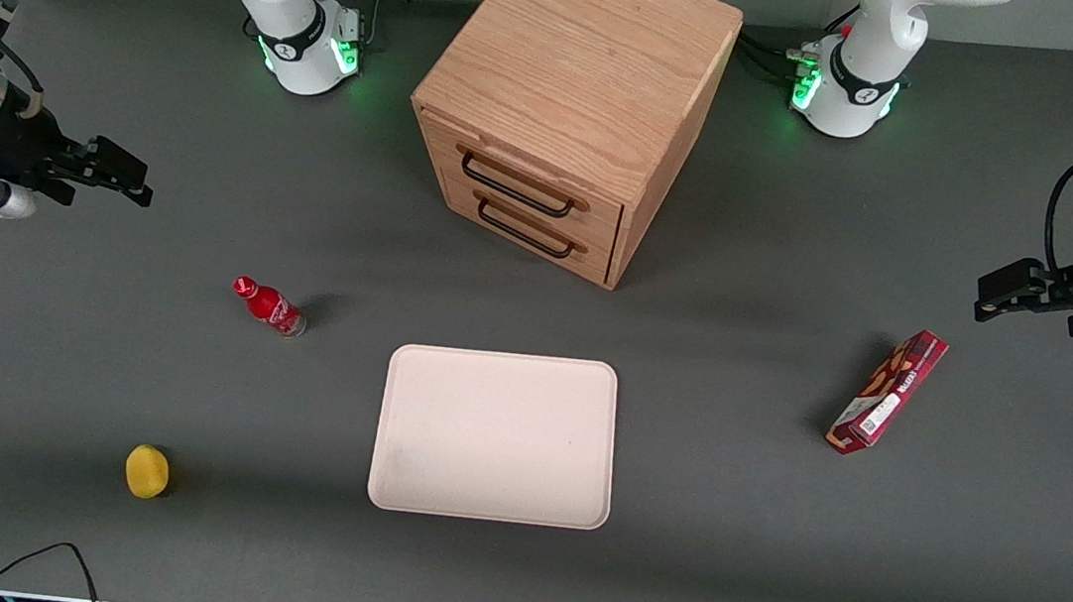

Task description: Open upper drawer

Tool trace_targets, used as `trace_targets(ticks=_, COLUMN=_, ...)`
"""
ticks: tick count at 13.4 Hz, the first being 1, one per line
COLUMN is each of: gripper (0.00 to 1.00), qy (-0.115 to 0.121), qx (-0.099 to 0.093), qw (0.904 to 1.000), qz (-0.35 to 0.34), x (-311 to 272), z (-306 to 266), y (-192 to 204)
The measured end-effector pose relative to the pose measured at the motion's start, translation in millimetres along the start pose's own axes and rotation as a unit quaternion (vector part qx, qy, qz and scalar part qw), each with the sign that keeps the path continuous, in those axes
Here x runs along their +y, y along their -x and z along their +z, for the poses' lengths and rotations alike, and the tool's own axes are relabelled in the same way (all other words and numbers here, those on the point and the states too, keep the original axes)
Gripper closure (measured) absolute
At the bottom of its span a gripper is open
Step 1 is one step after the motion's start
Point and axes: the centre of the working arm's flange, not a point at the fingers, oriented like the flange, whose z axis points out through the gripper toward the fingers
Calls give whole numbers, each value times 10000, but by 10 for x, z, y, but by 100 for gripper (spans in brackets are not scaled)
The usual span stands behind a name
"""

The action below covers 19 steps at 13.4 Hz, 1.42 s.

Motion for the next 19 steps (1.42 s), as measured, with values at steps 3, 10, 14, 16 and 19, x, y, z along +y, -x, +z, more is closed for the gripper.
trace_targets(ticks=3, gripper=0, qy=-29, qx=-90, qw=9990, qz=-436, x=-88, z=-95, y=49)
trace_targets(ticks=10, gripper=0, qy=-138, qx=-142, qw=9913, qz=-1299, x=-981, z=-17, y=6)
trace_targets(ticks=14, gripper=0, qy=-201, qx=-422, qw=9759, qz=-2130, x=-1579, z=285, y=13)
trace_targets(ticks=16, gripper=0, qy=-262, qx=-570, qw=9622, qz=-2651, x=-1768, z=462, y=-10)
trace_targets(ticks=19, gripper=0, qy=-340, qx=-764, qw=9429, qz=-3224, x=-2252, z=731, y=38)
